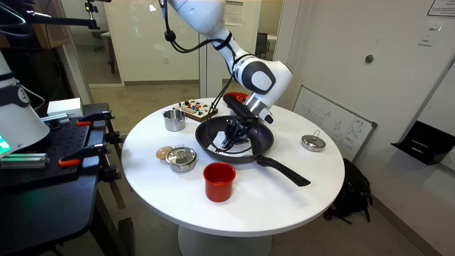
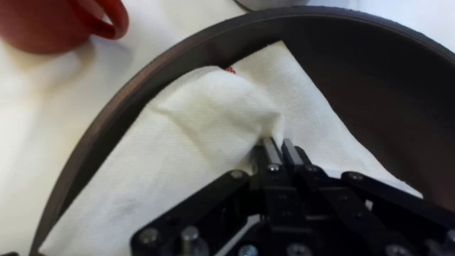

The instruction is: Use the white towel to wipe the pan

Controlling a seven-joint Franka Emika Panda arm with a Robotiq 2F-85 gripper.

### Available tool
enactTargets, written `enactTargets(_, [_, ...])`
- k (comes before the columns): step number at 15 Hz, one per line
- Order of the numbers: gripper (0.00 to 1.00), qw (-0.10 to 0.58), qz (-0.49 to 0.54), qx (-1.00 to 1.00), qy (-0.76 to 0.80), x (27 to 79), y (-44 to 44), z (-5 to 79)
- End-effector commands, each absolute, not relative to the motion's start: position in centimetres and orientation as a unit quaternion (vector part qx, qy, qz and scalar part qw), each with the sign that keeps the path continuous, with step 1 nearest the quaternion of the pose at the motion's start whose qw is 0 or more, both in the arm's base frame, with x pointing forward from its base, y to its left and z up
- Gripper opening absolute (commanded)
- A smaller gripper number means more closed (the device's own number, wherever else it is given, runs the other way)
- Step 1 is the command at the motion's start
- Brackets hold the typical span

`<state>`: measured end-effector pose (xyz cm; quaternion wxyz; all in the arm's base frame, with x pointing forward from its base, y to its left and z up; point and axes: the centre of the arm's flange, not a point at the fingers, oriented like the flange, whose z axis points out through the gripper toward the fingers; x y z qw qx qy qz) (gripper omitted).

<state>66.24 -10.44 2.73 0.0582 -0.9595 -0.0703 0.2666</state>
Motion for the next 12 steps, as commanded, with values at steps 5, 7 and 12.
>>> enactTargets(5, [0.05, 0.073, 0.193, -0.977, -0.059, 69.1, -10.3, 3.4])
enactTargets(7, [0.05, 0.068, 0.174, -0.980, -0.065, 70.3, -9.8, 3.7])
enactTargets(12, [0.05, 0.063, 0.153, -0.983, -0.081, 71.6, -8.6, 3.8])
